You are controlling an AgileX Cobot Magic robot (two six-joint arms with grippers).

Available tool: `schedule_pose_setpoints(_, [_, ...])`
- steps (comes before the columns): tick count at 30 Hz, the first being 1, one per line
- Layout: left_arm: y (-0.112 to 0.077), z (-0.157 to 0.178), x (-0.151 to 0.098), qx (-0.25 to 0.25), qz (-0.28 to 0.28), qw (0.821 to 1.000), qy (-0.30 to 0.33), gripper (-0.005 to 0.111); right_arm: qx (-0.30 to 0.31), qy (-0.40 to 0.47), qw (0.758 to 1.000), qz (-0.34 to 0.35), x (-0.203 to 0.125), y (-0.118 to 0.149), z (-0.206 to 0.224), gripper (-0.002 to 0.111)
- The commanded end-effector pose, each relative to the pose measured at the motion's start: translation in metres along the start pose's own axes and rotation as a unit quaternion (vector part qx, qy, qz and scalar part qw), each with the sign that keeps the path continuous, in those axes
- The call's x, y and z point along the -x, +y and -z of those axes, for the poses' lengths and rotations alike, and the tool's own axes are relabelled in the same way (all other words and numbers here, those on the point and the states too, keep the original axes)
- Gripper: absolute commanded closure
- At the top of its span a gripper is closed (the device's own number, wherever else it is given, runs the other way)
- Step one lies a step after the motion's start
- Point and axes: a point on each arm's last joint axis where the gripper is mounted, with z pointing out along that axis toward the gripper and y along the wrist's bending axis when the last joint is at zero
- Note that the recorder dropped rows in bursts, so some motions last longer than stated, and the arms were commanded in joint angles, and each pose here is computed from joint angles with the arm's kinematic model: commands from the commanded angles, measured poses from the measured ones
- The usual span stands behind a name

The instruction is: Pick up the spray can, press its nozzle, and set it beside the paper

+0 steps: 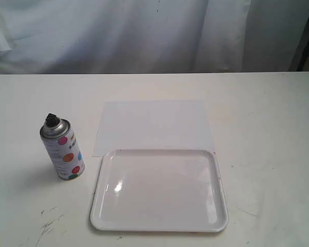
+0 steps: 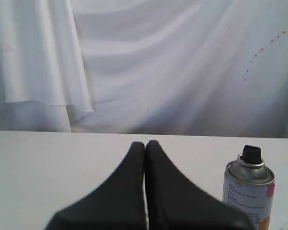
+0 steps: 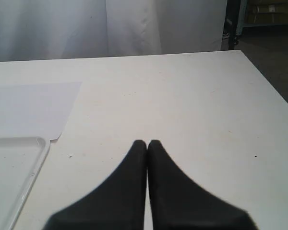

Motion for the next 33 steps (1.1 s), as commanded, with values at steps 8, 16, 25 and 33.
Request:
schedule_pose_setpoints(8, [0.001, 0.005, 0.032, -0.003, 0.065, 0.990, -0.128, 0.107, -0.002, 0.000, 1.000, 0.003, -0.001, 0.000, 0.000, 0.108])
schedule_pose_setpoints(16, [0.001, 0.003, 0.100, -0.005, 0.047, 0.988, -0.147, 0.107, -0.002, 0.000, 1.000, 0.003, -0.001, 0.000, 0.000, 0.108])
schedule_pose_setpoints(25, [0.001, -0.075, 0.176, -0.003, 0.048, 0.995, -0.084, 0.107, -0.001, 0.000, 1.000, 0.003, -0.001, 0.000, 0.000, 0.108])
schedule_pose_setpoints(33, [0.001, -0.143, 0.196, -0.001, 0.048, 0.998, -0.032, 0.107, -0.001, 0.000, 1.000, 0.003, -0.001, 0.000, 0.000, 0.108])
